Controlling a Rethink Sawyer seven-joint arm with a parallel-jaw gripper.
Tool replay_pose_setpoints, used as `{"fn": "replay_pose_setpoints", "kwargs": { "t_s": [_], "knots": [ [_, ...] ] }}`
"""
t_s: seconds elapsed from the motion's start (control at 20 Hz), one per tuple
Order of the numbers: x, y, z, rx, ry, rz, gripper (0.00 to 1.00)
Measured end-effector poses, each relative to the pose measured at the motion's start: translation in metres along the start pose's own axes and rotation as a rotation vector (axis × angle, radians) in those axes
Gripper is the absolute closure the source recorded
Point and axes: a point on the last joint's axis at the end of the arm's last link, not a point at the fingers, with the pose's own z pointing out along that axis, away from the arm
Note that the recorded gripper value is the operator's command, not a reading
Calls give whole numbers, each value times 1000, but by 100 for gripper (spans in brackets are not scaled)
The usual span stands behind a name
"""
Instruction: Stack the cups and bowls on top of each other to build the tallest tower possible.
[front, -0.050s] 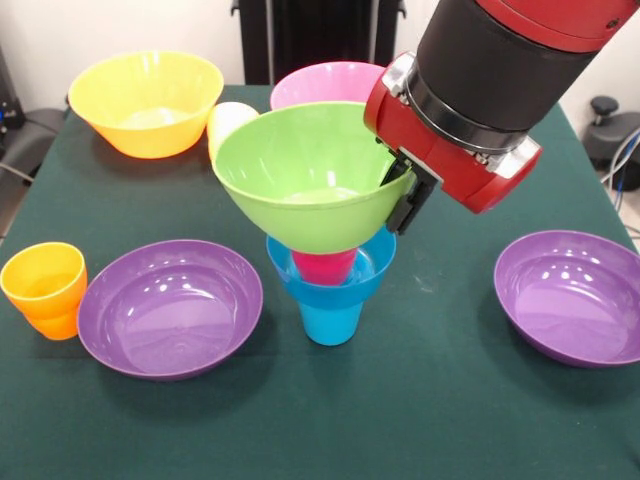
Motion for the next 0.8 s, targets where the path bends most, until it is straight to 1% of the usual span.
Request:
{"fn": "replay_pose_setpoints", "kwargs": {
  "t_s": [0.8],
  "knots": [
    [-2,2,2,-2,-4,-5,100]
  ]
}}
